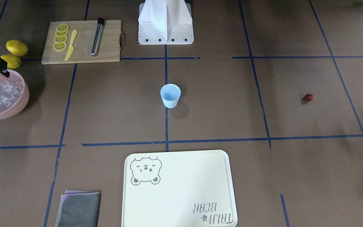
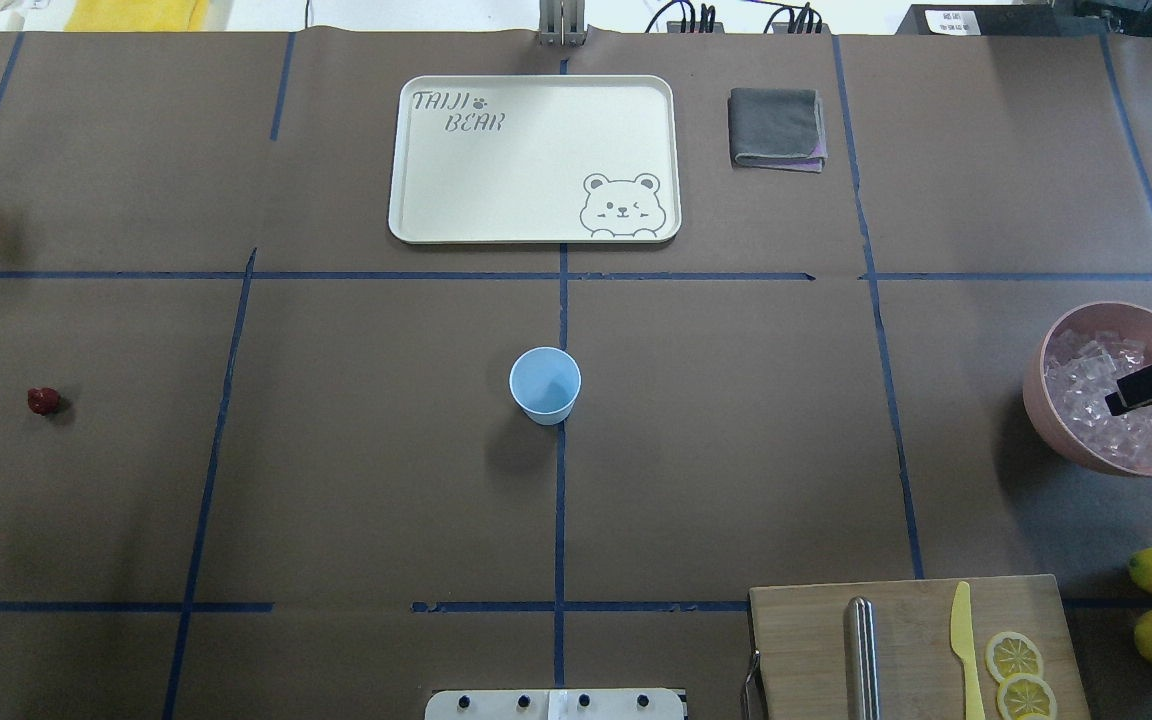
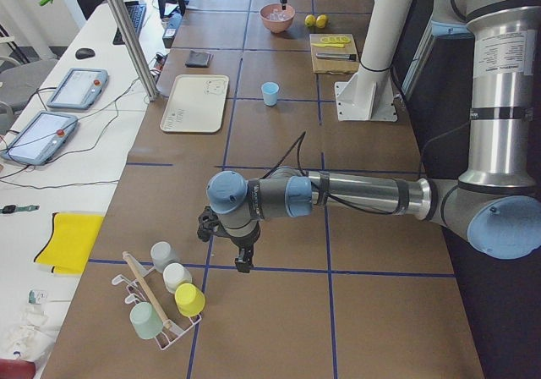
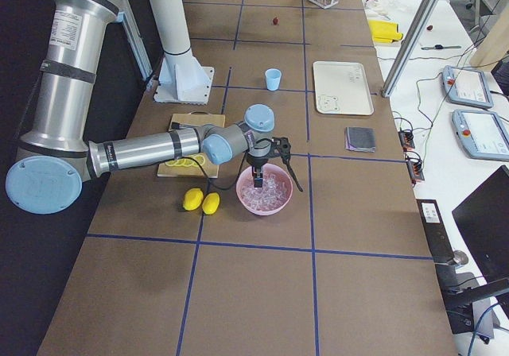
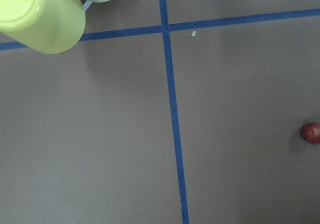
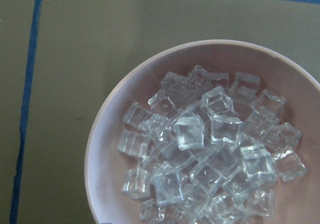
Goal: Put ice and strawberries in cup
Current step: 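Lower the right gripper into the pink bowl and grasp an ice cube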
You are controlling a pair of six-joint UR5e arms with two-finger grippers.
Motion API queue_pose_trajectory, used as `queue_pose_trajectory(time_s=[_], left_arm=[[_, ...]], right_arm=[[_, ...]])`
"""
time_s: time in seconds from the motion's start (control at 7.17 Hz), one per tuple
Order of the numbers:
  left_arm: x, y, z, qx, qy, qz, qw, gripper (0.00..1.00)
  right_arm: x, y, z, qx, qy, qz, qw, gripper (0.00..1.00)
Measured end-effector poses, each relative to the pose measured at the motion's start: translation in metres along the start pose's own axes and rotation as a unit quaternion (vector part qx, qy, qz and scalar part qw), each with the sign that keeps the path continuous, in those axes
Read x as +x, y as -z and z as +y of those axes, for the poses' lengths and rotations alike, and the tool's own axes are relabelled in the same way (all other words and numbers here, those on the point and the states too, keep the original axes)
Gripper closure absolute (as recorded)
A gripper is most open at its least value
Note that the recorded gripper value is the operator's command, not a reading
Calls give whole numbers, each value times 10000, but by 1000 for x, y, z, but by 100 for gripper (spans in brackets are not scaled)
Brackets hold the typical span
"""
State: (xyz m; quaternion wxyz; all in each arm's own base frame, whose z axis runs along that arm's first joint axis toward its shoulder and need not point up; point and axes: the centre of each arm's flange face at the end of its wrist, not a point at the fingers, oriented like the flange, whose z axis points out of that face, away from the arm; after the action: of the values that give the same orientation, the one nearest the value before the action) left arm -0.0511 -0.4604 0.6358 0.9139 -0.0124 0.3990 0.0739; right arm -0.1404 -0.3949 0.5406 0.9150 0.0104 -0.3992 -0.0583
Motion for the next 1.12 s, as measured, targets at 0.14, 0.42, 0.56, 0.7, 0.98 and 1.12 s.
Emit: queue_pose_trajectory(time_s=[0.14,0.42,0.56,0.7,0.98,1.12], left_arm=[[1,1,0,9,-9,1,10000,0],[2,1,1,22,-8,47,10000,0],[2,1,1,28,-8,64,10000,0],[2,1,2,29,-9,70,10000,0],[1,-1,5,12,9,91,10000,0],[1,-2,6,6,20,119,9999,0]], right_arm=[[-2,-7,-3,-44,-76,15,10000,5],[-10,-15,-7,-87,-163,7,9998,8],[-15,-18,-10,-102,-165,1,9998,15],[-15,-22,-12,-129,-181,9,9998,19],[-13,-28,-14,-168,-226,32,9996,30],[-12,-29,-15,-180,-264,39,9995,32]])
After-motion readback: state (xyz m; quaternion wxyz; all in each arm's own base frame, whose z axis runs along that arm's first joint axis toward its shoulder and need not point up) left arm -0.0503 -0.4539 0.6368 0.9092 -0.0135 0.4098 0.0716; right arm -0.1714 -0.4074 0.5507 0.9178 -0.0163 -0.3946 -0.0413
